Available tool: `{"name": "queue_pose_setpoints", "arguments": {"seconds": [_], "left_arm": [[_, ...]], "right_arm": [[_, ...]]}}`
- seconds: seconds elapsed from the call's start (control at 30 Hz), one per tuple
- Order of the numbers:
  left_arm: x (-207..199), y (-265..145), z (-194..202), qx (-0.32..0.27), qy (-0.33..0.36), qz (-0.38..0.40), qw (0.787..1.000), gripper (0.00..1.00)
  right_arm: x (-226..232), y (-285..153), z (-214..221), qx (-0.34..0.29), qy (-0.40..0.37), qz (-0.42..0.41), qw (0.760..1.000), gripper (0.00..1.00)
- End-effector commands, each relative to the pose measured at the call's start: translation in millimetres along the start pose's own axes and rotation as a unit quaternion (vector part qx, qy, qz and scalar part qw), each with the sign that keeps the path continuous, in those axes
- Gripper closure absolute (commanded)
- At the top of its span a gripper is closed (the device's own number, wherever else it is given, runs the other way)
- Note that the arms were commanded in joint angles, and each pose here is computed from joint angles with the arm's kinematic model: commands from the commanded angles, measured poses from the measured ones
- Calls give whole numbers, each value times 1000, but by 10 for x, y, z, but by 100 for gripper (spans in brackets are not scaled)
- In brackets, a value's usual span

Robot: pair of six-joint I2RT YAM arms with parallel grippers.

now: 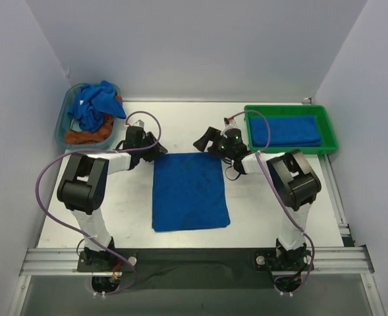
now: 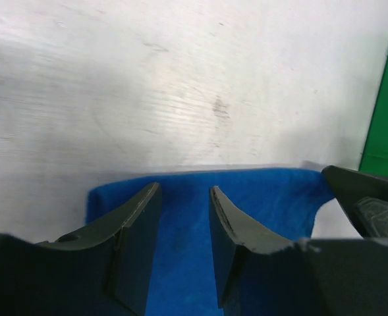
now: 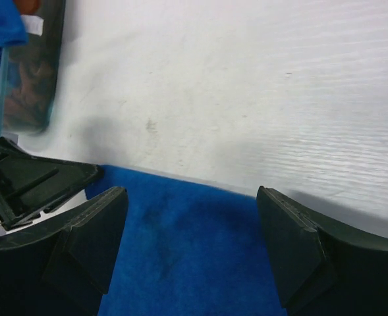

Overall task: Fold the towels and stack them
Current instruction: Fold the towel

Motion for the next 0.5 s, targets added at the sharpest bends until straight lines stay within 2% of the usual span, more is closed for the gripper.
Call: {"name": "queue_pose_setpoints", "arguments": {"seconds": [0.0,0.27,0.4,0.47], "left_arm": [[81,51,-67,-22,-4,11,1000,55],[323,93,112,-6,-23,-17,1000,55],[365,52,61,-11,-30,-18,999,54],[286,-22,-46,-23,-21,-7,999,52]], "right_arm": [[-106,19,-156,-30,33,-22,999,20],[-515,-40,-95,-36,73,3,997,20],[-464,-89,-184,-38,69,-5,997,20],[-422,-128,-220,-33,44,0,998,20]]}}
Point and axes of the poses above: each gripper's point midway between its finger pads, its own y axis out along the fingers, its own x axis along the line the jaws close on, z = x × y, the point moved 6 cm from there along -y, back along the fingers, and after that the axes turned 14 degrees about y, right-handed, at the moved point
